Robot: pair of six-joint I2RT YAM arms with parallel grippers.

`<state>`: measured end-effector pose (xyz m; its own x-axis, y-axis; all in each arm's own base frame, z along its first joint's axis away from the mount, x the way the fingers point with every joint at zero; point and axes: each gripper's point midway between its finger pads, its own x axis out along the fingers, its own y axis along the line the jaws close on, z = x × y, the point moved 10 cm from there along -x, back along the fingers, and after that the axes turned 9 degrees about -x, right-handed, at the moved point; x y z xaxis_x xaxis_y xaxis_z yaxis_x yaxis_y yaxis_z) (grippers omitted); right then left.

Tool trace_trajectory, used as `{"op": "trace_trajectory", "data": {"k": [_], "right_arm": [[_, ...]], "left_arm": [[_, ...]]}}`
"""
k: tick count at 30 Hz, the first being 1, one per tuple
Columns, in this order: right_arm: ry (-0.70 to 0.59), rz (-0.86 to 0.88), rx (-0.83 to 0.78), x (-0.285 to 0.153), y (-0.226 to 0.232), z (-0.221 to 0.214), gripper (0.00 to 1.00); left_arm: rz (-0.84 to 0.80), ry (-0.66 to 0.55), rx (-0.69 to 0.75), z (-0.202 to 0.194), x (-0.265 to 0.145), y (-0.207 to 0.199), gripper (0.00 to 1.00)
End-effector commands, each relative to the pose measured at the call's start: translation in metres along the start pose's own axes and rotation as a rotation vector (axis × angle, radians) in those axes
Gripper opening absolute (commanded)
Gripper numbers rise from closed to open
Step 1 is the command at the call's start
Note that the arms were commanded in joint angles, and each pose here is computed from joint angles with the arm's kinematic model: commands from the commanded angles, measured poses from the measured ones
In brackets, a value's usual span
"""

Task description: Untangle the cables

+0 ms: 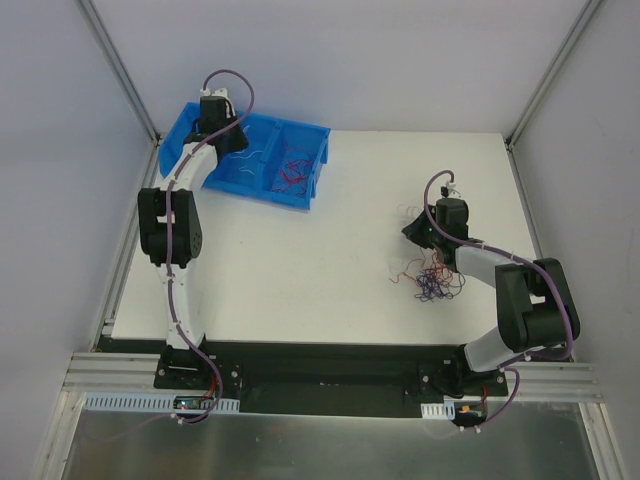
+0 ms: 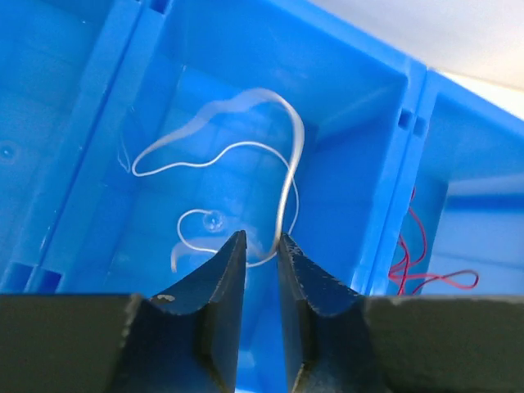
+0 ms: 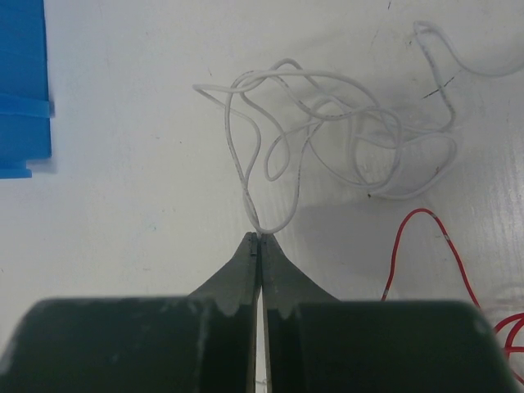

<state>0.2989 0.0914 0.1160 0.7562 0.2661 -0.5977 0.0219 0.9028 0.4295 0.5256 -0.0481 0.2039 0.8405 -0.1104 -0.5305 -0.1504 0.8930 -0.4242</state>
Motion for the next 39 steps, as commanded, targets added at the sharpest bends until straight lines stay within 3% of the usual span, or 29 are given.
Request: {"op": "trace_trajectory", "data": {"k": [1, 3, 5, 9, 15, 20, 24, 29, 33, 39], "right_arm": [[-0.051, 0.046, 0.004, 0.003, 0.008, 0.018, 0.01], [-0.053, 0.046, 0.003, 0.003, 0.008, 0.018, 0.01], [-0.057, 0.043, 0.005, 0.002, 0.008, 0.018, 0.01], [-0.072, 0.035, 0.005, -0.002, 0.006, 0.016, 0.01], [-0.098, 0.037, -0.012, -0.011, 0.009, 0.011, 0.01], [-0.089, 0.033, -0.016, -0.03, 0.014, -0.003, 0.07], [-0.07, 0.049, -0.004, -0.04, 0.014, -0.019, 0.24], [-0.001, 0.092, -0.016, -0.034, 0.019, -0.018, 0.51], [0.101, 0.093, -0.007, -0.021, 0.023, -0.018, 0.53], [0.136, 0.007, -0.021, -0.014, 0.023, -0.015, 0.54]], "left_arm": [[-0.097, -0.011, -0.022, 0.024, -0.027, -0.017, 0.35], [-0.106, -0.023, -0.037, 0.03, -0.04, -0.022, 0.53], [-0.122, -0.035, -0.059, 0.035, -0.056, -0.027, 0.64], [-0.174, -0.042, -0.127, 0.039, -0.098, -0.039, 0.74], [-0.33, 0.061, -0.287, 0.009, -0.154, -0.061, 0.76], [-0.478, 0.223, -0.114, -0.063, -0.196, -0.093, 0.79], [-0.569, 0.296, 0.036, -0.105, -0.221, -0.1, 0.8], [-0.67, 0.317, 0.125, -0.118, -0.243, -0.11, 0.8], [-0.72, 0.306, 0.137, -0.117, -0.259, -0.116, 0.81], [-0.747, 0.313, 0.146, -0.12, -0.266, -0.121, 0.8]]}}
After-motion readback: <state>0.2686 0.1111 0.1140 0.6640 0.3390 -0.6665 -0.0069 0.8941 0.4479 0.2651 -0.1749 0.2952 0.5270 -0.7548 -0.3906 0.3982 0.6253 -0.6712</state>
